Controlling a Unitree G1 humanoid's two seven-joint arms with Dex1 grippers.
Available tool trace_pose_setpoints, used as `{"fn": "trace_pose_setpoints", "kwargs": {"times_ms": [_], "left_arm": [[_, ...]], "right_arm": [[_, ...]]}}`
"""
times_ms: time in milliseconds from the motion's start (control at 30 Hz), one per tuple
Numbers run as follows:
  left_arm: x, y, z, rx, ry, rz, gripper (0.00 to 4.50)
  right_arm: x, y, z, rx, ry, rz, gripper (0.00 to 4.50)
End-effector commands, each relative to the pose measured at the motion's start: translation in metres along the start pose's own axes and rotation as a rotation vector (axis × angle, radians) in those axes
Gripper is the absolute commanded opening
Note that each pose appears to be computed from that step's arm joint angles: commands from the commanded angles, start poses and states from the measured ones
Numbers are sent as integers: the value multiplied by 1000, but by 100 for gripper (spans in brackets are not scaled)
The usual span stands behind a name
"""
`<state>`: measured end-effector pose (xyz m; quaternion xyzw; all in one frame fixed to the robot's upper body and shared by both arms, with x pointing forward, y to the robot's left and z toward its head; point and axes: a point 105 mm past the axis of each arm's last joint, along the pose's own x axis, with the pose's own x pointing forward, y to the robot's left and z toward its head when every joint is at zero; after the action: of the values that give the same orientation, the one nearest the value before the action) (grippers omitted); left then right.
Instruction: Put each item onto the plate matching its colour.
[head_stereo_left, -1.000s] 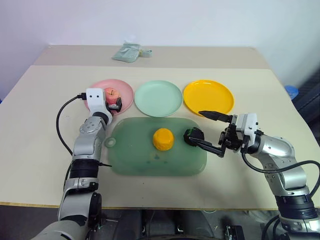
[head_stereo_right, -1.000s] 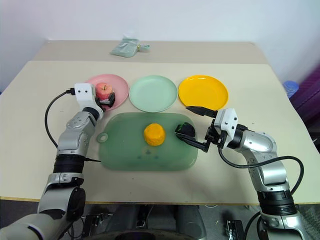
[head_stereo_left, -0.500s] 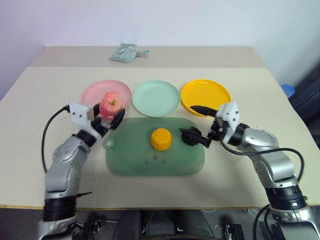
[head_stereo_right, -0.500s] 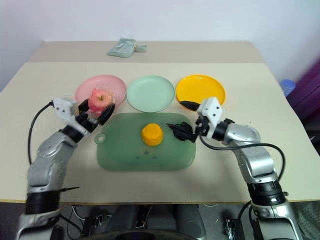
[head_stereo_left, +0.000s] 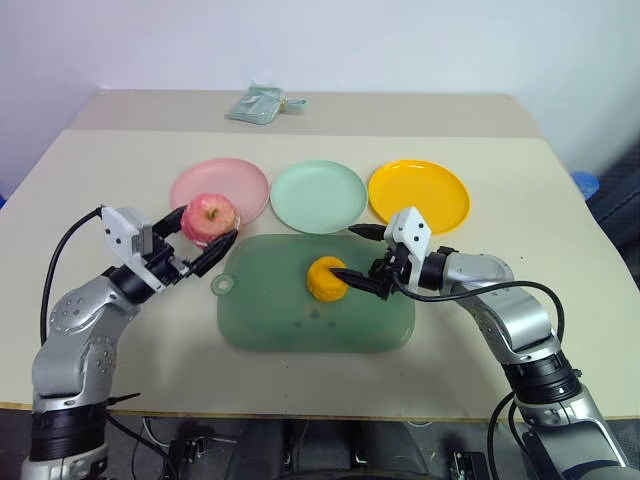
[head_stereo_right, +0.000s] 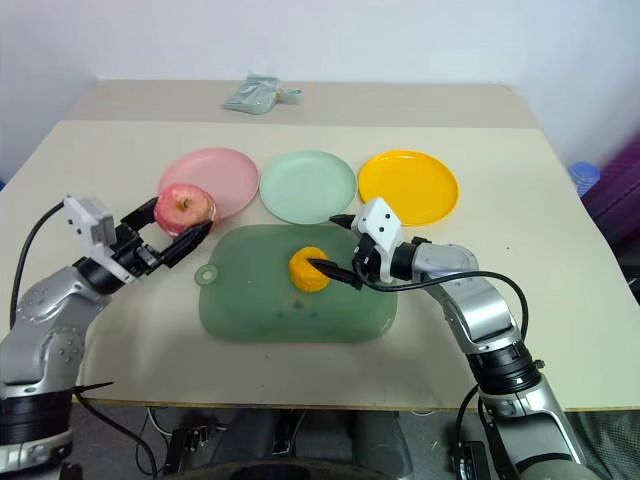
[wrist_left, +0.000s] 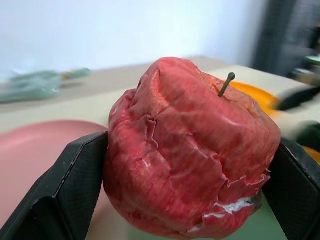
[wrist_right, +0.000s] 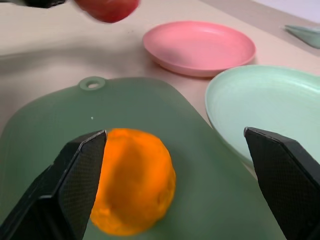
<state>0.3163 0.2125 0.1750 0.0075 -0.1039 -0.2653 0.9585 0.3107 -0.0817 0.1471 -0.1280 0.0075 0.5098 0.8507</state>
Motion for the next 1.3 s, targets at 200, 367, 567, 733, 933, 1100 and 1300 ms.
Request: {"fn": "trace_pose_setpoints", "kwargs": {"times_ms": [200, 367, 567, 733, 933, 1100, 1300], "left_arm": [[60, 27, -6, 27, -65, 330, 446], [75, 44, 6, 35, -122, 475, 446], [80, 63, -14, 21, -30, 578, 446], [86, 59, -17, -21, -33, 575, 446], [94, 50, -18, -135, -65, 541, 446], [92, 54, -34, -70, -10, 529, 446], [96, 68, 34, -8, -264, 512, 446]], "right_arm": [[-2, 1, 28, -50, -108, -9, 450], [-5, -2, 38, -61, -142, -31, 450], [-10, -2, 42, -51, -164, -61, 450], [-15, -1, 43, -42, -166, -82, 450], [-18, -1, 45, -32, -168, -99, 450], [-17, 1, 46, -22, -175, -108, 450], [-23, 1, 46, -18, -164, -123, 450]]}}
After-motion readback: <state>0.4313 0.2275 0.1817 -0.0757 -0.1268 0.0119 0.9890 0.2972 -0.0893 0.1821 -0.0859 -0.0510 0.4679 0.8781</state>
